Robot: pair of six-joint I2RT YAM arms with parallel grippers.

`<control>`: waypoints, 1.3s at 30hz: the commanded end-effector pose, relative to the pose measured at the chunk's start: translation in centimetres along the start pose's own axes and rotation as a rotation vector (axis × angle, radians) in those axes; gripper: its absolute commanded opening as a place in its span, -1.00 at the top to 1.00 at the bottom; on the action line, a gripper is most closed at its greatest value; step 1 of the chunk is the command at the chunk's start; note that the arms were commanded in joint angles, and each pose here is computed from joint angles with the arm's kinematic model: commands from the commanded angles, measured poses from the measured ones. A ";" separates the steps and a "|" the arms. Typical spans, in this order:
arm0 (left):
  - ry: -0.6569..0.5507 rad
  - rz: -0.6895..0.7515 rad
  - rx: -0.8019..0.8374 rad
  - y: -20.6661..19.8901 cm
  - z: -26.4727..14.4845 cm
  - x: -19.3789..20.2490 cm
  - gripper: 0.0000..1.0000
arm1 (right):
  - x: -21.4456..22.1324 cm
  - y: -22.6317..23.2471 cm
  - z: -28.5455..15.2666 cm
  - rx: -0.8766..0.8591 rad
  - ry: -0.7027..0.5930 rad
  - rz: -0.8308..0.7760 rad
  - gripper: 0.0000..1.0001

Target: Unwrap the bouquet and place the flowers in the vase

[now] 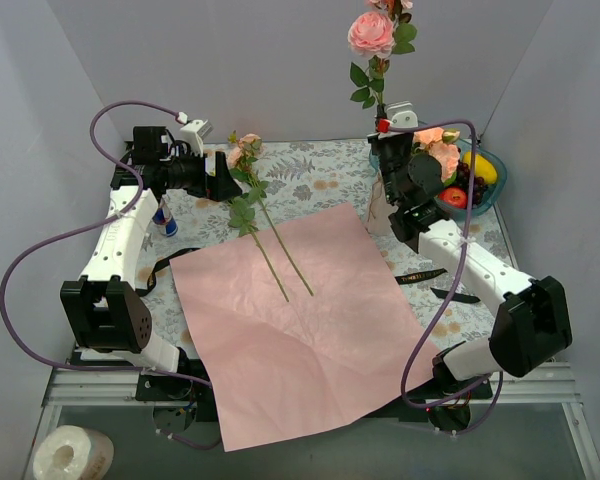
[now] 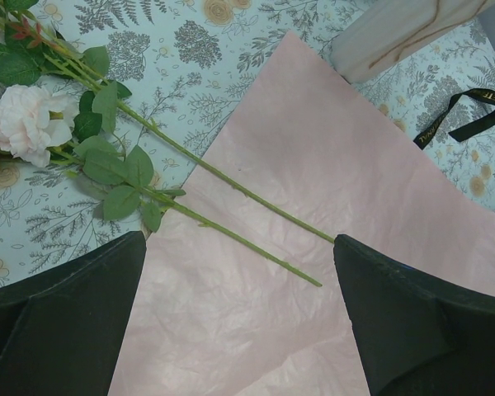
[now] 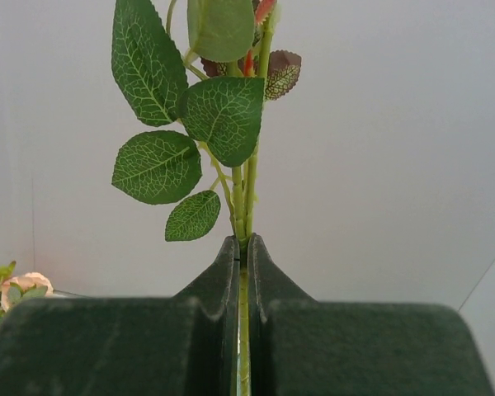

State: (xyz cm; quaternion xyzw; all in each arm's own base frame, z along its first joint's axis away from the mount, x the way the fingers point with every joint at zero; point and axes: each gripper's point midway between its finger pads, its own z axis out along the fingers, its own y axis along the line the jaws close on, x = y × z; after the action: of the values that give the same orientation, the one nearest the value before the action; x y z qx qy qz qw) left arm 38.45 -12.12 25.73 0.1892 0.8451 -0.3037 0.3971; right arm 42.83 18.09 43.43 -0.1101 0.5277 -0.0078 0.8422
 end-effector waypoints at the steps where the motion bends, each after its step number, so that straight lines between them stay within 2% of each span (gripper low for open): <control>1: -0.026 0.033 -0.003 -0.1 -0.7 -1.1 -0.97 | -0.5 -1.6 0.1 0.079 -0.051 0.042 0.97; 8: -0.039 0.026 -0.004 -0.2 -1.1 -1.7 -0.96 | 2.9 -2.3 -0.5 0.129 0.057 0.039 0.95; 10: -0.040 0.025 -0.004 -0.3 -1.1 -1.8 -0.96 | 3.8 -2.4 -1.1 0.137 0.092 0.052 0.76; 11: -0.042 0.022 -0.002 -0.3 -1.1 -1.9 -0.96 | 4.2 -2.4 -1.2 0.137 0.107 0.057 0.53; 16: -0.039 0.017 -0.011 -0.2 -1.2 -2.0 -0.96 | 5.7 -1.7 -2.7 0.085 0.186 0.080 -0.14; 17: -0.043 0.021 -0.011 -0.3 -1.3 -2.1 -0.96 | 5.8 -1.3 -2.9 0.066 0.198 0.096 -0.42; 19: -0.044 0.018 -0.008 -0.4 -1.3 -1.9 -0.96 | 5.5 -1.1 -3.3 0.046 0.211 0.102 -0.63; 25: -0.045 0.009 -0.005 -0.4 -1.2 -1.9 -0.96 | 1.0 0.7 -3.1 -0.059 0.142 0.107 -0.67; 30: -0.042 -0.002 -0.012 -0.1 -1.0 -2.1 -0.96 | -4.4 6.4 -2.8 -0.219 0.113 0.071 -0.69; 33: -0.034 -0.014 -0.029 0.3 -0.8 -1.8 -0.97 | -4.0 11.6 -4.3 -0.358 0.163 0.019 -0.72; 36: -0.034 -0.032 -0.036 0.6 -0.7 -1.5 -0.96 | -2.2 16.2 -5.3 -0.491 0.238 0.042 -0.72; 39: -0.032 -0.067 -0.044 1.0 -0.5 -1.5 -0.96 | 2.7 20.5 -6.5 -0.615 0.396 0.051 -0.70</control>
State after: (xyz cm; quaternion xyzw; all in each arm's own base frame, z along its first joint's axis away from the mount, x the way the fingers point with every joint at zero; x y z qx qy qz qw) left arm 38.84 -11.65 26.43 0.1667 0.8493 -0.3030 0.3990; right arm 35.18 32.98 42.75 -0.2682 0.5858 0.1408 0.7517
